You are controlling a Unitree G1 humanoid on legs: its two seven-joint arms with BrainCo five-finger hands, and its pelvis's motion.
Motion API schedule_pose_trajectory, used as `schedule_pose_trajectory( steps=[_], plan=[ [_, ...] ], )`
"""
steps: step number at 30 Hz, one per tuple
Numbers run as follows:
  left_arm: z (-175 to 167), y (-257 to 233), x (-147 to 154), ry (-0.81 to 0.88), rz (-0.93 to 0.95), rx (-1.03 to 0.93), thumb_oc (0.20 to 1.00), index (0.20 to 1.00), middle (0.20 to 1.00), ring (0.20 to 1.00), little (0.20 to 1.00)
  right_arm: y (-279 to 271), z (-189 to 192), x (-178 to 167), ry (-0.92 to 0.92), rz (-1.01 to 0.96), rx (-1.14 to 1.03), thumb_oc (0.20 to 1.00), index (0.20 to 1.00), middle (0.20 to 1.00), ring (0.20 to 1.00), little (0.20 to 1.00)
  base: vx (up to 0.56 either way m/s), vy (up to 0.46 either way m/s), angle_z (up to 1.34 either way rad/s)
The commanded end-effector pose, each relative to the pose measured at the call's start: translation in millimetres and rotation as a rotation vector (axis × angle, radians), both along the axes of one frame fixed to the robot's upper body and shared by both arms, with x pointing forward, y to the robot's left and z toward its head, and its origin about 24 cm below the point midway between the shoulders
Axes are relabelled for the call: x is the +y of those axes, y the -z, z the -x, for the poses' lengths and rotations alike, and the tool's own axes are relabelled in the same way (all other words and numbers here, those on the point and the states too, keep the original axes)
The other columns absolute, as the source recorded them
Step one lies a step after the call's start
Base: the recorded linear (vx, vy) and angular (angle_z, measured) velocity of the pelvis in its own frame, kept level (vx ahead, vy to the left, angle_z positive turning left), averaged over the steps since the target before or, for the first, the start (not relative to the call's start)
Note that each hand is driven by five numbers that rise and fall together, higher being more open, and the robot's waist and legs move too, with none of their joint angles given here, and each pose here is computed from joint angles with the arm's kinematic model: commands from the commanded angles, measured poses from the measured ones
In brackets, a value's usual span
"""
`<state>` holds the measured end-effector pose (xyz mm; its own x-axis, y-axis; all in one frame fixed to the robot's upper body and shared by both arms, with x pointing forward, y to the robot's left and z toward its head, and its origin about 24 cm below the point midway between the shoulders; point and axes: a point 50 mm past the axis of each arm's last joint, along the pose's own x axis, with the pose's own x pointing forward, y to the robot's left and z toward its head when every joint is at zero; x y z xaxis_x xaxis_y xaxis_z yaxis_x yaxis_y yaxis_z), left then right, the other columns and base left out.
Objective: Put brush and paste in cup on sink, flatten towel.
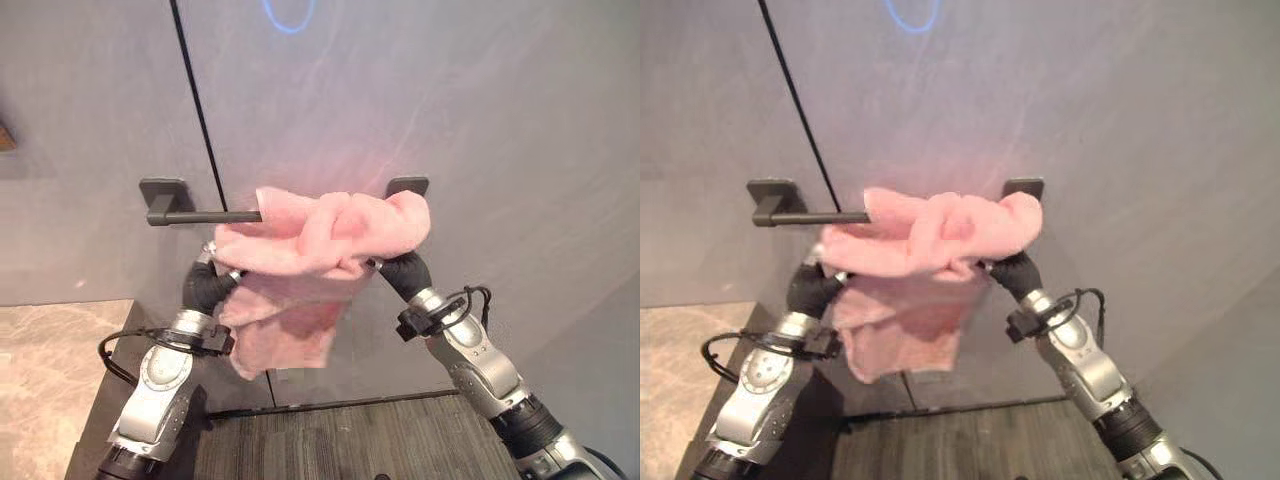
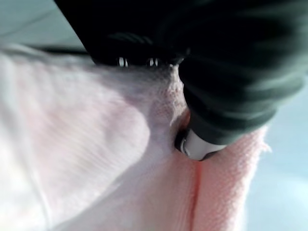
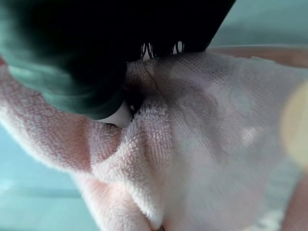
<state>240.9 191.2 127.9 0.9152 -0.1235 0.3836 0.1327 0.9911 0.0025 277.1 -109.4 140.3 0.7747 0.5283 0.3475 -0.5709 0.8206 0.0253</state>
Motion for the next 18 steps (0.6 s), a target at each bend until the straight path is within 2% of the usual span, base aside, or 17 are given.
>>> schedule_pose_trajectory(
  steps=[1, 7, 10, 14, 16, 17, 18],
  plan=[
    [10.0, -46.9, 0.7, -0.003, -0.007, -0.271, 0.2, 0.2, 0.2, 0.2, 0.2, -67.8, 6.3, 11.2, -0.076, -0.09, -0.319, 0.2, 0.2, 0.2, 0.2, 0.2, -0.01, -0.001, 0.05],
    [16.1, -35.5, -0.5, 0.03, -0.061, -0.223, 0.2, 0.2, 0.2, 0.2, 0.2, -65.7, 8.6, 18.3, -0.115, -0.049, -0.322, 0.2, 0.2, 0.2, 0.2, 0.2, -0.01, 0.006, 0.09],
    [10.4, 16.6, -0.5, 0.029, 0.046, 0.035, 0.2, 0.2, 0.2, 0.2, 0.2, -34.5, 0.2, 23.0, -0.091, -0.015, -0.182, 0.2, 0.2, 0.2, 0.2, 0.2, 0.0, 0.0, 0.0],
    [10.3, 69.1, 0.4, -0.004, 0.032, 0.275, 0.2, 0.2, 0.2, 0.2, 0.2, -9.0, -3.9, 22.9, -0.046, 0.024, -0.082, 0.2, 0.2, 0.2, 0.2, 0.2, 0.0, 0.001, 0.01],
    [10.4, 78.2, -0.4, 0.003, 0.013, 0.316, 0.2, 0.2, 0.2, 0.2, 0.2, -5.7, -4.0, 22.7, -0.042, 0.023, -0.067, 0.2, 0.2, 0.2, 0.2, 0.2, 0.0, 0.0, 0.0],
    [12.4, 105.1, -1.6, -0.003, -0.035, 0.436, 0.2, 0.2, 0.2, 0.2, 0.2, 6.8, -3.7, 23.1, -0.035, 0.019, -0.01, 0.2, 0.2, 0.2, 0.2, 0.2, 0.0, 0.0, 0.0],
    [12.2, 105.3, -1.9, -0.002, -0.035, 0.436, 0.2, 0.2, 0.2, 0.2, 0.2, 6.9, -3.8, 22.9, -0.035, 0.019, -0.01, 0.2, 0.2, 0.2, 0.2, 0.2, 0.0, 0.0, 0.0]
  ],
)
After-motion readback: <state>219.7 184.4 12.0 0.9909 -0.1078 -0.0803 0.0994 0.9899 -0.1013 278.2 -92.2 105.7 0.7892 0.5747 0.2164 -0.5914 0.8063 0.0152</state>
